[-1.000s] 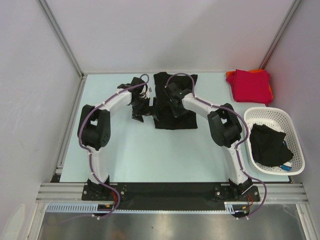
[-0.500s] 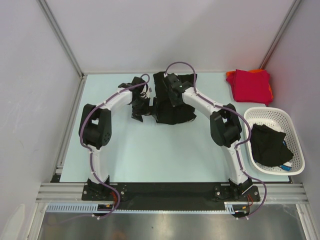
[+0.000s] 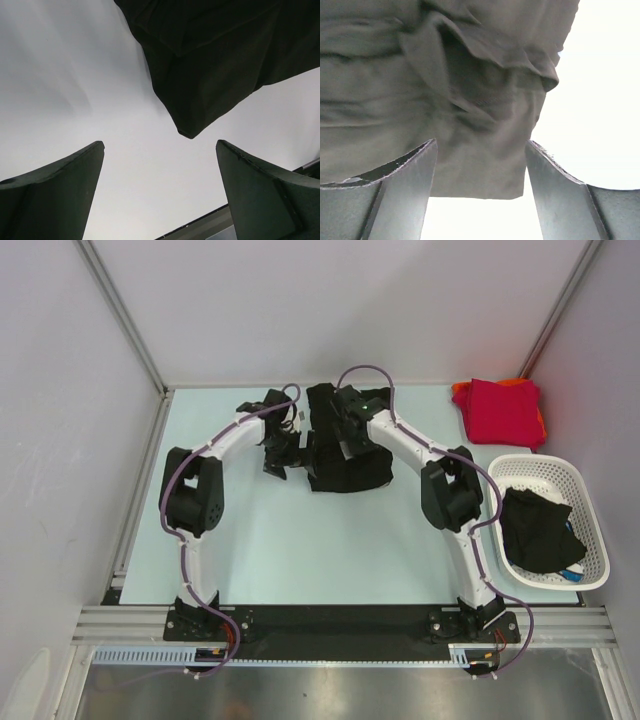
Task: Fold and stack the t-shirts
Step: Fold the folded rectangular tshirt in 1/3 of the way
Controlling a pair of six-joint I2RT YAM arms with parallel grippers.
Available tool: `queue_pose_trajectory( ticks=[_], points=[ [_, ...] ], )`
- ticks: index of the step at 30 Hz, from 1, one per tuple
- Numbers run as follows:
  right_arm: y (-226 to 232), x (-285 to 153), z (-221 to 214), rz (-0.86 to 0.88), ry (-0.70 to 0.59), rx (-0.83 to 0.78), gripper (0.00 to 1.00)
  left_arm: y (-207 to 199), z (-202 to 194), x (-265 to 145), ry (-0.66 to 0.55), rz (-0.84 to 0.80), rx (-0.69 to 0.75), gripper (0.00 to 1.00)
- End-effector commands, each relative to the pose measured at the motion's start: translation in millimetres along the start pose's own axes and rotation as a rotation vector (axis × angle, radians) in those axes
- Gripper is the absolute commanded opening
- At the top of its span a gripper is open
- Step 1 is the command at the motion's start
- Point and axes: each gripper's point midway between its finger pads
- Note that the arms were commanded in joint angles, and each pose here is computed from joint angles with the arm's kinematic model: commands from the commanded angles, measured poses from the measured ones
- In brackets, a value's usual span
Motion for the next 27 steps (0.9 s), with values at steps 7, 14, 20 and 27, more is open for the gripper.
queue_pose_trajectory(
  ticks=[7, 14, 20, 27],
  points=[
    [-28, -24, -21, -0.001, 0.042, 0.068, 0.01, -25, 63, -26, -0.174, -0.052, 0.037, 0.0],
    [-31, -16, -45, 0.007, 0.107, 0.074, 0.0, -52, 64, 6, -0.122, -0.087, 0.085, 0.0],
    [-41, 1, -72, -0.063, 0.179, 0.071, 0.0, -69, 52, 29, -0.072, -0.112, 0.094, 0.0],
    [-48, 5, -113, -0.114, 0.317, 0.068, 0.0, -67, 40, 42, -0.032, -0.103, 0.1, 0.0]
  ],
)
Point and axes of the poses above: each gripper's point midway between its finger pads, its own x axis out along the fingers, its own y axis along the line the jaws close on, z = x × y, and after that the axes turned 10 degrees about x, right-handed
